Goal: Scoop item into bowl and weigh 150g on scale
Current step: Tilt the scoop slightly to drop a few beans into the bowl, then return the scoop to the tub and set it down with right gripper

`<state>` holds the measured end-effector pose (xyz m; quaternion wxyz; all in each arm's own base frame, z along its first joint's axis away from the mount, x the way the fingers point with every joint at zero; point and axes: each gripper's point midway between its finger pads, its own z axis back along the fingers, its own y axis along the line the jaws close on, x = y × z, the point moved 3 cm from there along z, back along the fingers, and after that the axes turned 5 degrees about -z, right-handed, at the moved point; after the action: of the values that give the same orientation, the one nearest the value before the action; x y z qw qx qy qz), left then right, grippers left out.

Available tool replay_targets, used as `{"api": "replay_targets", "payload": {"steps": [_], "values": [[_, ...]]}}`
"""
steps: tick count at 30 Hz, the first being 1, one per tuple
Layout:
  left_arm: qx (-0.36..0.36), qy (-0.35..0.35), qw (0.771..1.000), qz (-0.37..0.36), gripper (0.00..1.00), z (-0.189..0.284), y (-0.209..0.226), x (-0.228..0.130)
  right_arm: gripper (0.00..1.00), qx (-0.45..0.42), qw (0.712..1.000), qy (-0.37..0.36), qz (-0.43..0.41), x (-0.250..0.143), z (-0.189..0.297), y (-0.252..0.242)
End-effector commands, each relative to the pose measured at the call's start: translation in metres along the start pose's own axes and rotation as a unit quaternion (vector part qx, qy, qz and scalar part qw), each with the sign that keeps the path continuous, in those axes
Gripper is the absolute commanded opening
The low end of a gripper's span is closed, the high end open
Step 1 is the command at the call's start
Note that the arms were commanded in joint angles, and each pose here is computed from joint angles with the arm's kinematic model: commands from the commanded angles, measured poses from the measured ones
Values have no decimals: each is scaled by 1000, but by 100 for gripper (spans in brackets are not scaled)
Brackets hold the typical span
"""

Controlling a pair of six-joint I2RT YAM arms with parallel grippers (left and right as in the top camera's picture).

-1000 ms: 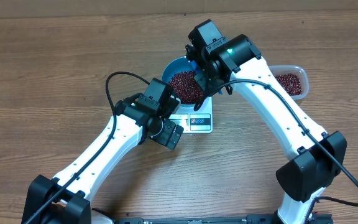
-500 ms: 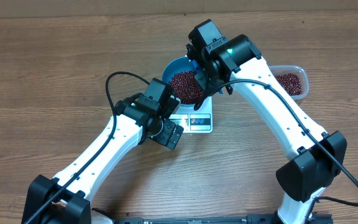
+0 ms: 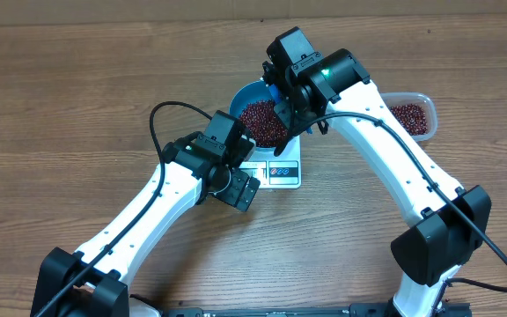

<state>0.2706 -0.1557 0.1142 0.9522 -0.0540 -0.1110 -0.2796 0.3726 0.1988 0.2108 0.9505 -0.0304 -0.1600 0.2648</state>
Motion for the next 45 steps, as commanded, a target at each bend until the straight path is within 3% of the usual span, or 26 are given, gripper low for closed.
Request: {"api": "replay_targets", "payload": {"steps": [1, 29, 33, 39, 45], "values": [[5, -10, 1000, -8, 100, 6, 2, 2, 4, 1, 999, -35, -4, 8, 24, -3], [5, -10, 1000, -8, 100, 6, 2, 2, 4, 2, 999, -39, -11, 9, 25, -8], [5, -10, 1000, -8, 100, 6, 2, 2, 4, 48, 996, -64, -30, 14, 42, -13], [5, -10, 1000, -8, 100, 6, 2, 2, 4, 133, 982, -108, -84, 19, 77, -43], [5, -10, 1000, -8, 99, 6, 2, 2, 4, 158, 968, -95, -169, -5, 78, -101]]}}
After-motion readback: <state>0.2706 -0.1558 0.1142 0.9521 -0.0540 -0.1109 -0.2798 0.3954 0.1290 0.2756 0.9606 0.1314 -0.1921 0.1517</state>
